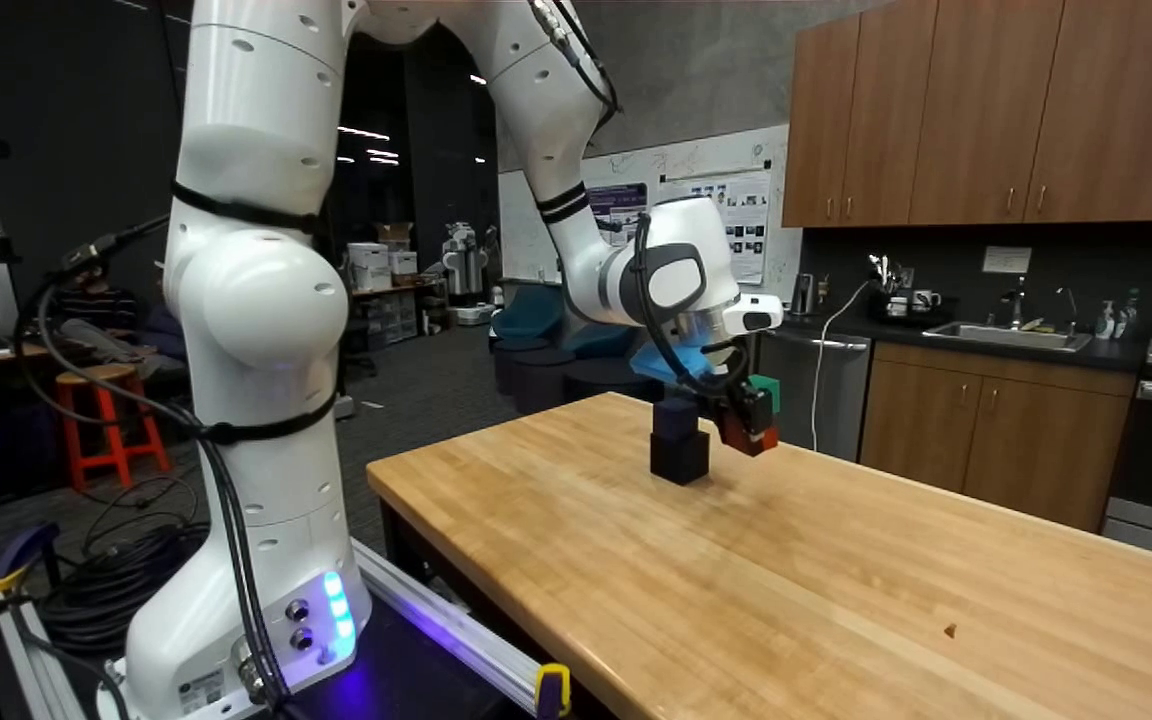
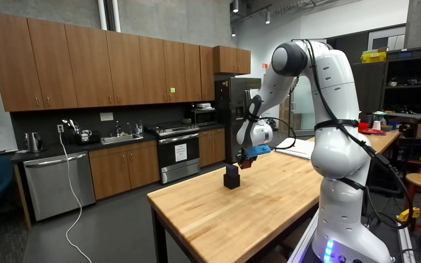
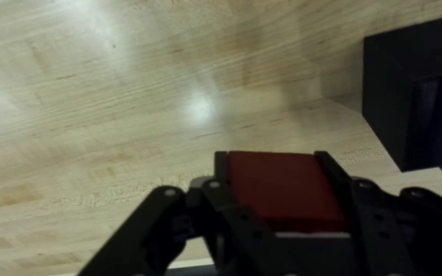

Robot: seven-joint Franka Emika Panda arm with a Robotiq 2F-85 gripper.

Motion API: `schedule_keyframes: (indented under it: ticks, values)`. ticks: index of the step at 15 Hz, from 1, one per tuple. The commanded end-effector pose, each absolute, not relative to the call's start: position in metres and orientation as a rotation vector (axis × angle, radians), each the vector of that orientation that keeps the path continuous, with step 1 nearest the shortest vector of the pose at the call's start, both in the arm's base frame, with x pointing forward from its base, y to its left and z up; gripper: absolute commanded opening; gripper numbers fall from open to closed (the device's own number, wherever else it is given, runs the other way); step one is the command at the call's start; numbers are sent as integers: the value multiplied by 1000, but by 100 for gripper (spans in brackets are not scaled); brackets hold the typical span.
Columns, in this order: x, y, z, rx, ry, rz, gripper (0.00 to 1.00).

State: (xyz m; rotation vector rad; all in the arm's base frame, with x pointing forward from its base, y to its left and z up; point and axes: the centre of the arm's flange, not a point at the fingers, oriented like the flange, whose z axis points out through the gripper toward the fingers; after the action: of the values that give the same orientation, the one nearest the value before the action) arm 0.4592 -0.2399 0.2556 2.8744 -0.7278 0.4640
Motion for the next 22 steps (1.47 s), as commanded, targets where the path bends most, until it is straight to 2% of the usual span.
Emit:
schedule_keyframes:
  ticks: [1, 11, 22]
  values:
    - [458, -228, 285, 2857, -726, 511, 31]
    - [455, -205, 326, 2888, -649, 589, 31]
    - [444, -150, 333, 3041, -443, 510, 31]
